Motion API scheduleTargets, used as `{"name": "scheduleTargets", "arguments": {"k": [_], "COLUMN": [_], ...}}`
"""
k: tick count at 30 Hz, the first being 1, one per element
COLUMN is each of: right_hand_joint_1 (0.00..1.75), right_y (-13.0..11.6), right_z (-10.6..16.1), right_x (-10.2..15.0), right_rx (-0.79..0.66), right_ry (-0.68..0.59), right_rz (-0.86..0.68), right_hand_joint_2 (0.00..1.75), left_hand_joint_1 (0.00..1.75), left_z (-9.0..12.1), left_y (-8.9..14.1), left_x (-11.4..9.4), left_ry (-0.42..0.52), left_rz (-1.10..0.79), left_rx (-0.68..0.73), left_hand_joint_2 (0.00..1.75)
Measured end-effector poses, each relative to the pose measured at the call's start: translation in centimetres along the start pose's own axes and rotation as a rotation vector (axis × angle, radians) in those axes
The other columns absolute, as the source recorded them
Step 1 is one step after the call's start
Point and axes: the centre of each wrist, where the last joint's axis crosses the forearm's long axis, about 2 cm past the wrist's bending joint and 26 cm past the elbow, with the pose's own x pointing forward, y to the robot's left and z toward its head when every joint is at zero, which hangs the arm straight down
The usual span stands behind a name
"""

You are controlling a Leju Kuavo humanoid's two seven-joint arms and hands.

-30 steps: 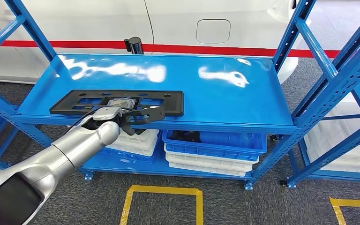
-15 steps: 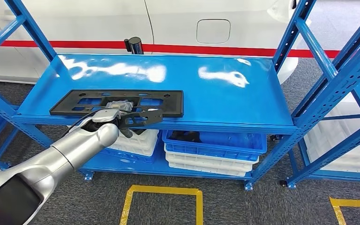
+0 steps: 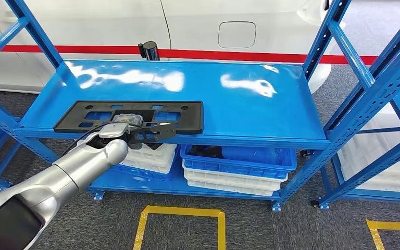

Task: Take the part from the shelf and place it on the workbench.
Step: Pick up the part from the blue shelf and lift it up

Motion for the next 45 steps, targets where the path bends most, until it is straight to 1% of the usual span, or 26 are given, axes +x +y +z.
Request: {"name": "scheduleTargets", "arguments": {"k": [9, 18, 27, 32, 34, 38, 41, 45], "right_hand_joint_1": [0.0, 0.0, 0.0, 0.0, 0.0, 0.0, 0.0, 0.0], "right_y": [0.0, 0.0, -0.1, 0.0, 0.0, -0.1, -0.1, -0.1], "right_z": [0.0, 0.0, 0.0, 0.0, 0.0, 0.0, 0.0, 0.0], "right_x": [0.0, 0.0, 0.0, 0.0, 0.0, 0.0, 0.0, 0.0], "right_rx": [0.002, -0.001, 0.002, 0.007, 0.008, 0.006, 0.005, 0.005], "right_ry": [0.0, 0.002, 0.0, -0.004, -0.003, 0.002, 0.005, 0.006], "right_rz": [0.003, 0.0, -0.006, -0.009, -0.012, -0.018, -0.021, -0.025], "right_hand_joint_2": [1.75, 1.75, 1.75, 1.75, 1.75, 1.75, 1.75, 1.75], "left_hand_joint_1": [1.75, 1.75, 1.75, 1.75, 1.75, 1.75, 1.75, 1.75], "left_z": [0.0, -0.1, -0.1, 0.0, 0.0, 0.0, -0.1, -0.1], "left_y": [0.5, 0.2, 0.0, -0.3, -0.4, -0.7, -0.9, -1.2], "left_x": [-0.3, -0.3, -0.7, -1.0, -1.1, -1.3, -1.4, -1.6], "left_ry": [0.011, 0.009, -0.044, -0.081, -0.068, 0.005, 0.041, 0.082], "left_rz": [-0.018, -0.024, -0.034, -0.067, -0.1, -0.203, -0.262, -0.341], "left_rx": [0.014, 0.015, 0.027, 0.059, 0.074, 0.107, 0.129, 0.189], "left_hand_joint_2": [1.75, 1.75, 1.75, 1.75, 1.75, 1.75, 1.75, 1.75]}}
